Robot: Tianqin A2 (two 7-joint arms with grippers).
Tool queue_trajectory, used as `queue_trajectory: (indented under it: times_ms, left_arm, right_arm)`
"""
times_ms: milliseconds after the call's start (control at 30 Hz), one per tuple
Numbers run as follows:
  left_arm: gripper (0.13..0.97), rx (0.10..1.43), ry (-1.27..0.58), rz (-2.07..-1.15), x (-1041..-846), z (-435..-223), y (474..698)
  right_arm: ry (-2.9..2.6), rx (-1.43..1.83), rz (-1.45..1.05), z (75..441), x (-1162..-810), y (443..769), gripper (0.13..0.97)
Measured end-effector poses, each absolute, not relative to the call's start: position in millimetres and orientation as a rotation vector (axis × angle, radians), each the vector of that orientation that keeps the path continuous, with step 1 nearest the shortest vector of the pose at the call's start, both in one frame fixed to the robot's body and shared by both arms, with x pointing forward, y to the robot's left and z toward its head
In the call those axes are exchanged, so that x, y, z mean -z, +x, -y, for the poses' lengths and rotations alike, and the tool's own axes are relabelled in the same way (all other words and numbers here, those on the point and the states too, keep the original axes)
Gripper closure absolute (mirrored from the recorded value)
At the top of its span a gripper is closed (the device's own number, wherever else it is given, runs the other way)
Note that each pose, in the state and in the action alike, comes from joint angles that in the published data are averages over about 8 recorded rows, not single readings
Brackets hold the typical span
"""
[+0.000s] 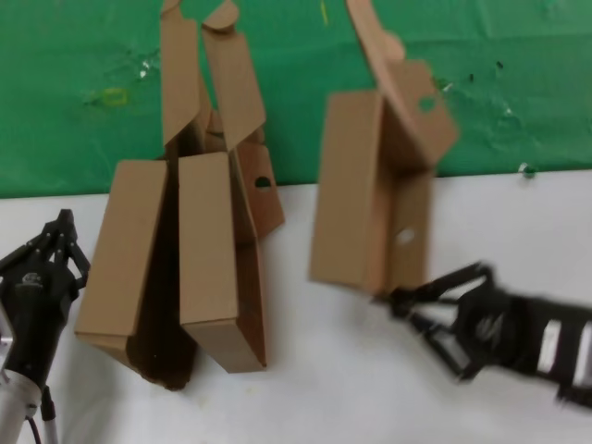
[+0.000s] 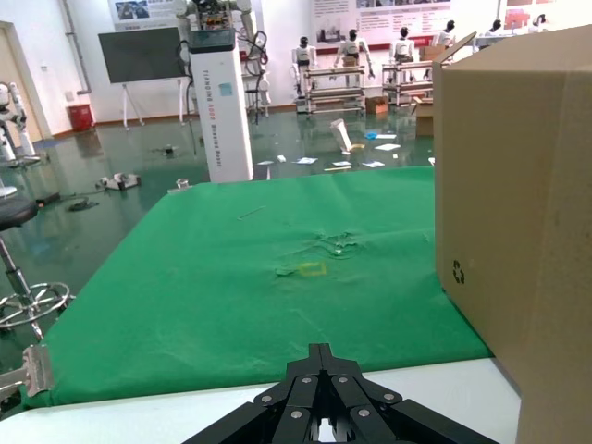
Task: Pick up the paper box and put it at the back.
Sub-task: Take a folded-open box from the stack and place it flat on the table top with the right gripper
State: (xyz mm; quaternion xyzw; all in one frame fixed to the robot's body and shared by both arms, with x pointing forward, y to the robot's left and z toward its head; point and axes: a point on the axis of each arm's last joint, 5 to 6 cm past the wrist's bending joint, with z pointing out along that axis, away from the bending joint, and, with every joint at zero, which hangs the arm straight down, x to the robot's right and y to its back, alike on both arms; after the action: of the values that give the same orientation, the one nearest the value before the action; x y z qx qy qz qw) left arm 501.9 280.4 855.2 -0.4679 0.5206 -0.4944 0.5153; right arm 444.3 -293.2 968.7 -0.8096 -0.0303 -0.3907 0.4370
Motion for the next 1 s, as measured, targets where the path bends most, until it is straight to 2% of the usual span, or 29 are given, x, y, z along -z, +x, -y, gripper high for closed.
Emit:
queue_trajectory:
  times_ms: [200,433,733,1000]
  left_arm:
    - [0.954,1.188,-1.124,-1.251,-855.2,-280.4,501.9]
    - [0.954,1.188,-1.124,-1.251,-855.2,-280.4,501.9]
    - [0.954,1.188,-1.124,-1.251,-855.2,-280.4,501.9]
    - [0.954,1.188,-1.124,-1.251,-855.2,-280.4,501.9]
  right_arm:
    - [-2.204,1.074,0.123,314.8,-1020.1,464.4,0.946]
    - [-2.475,1.17,0.025,314.2,-1063.2,492.6,0.946]
    - [-2.74,1.289,-0.171,289.7,-1070.3,551.7,0.946]
    - [-2.871,1.408,-0.154,250.1,-1058.6,607.4,0.946]
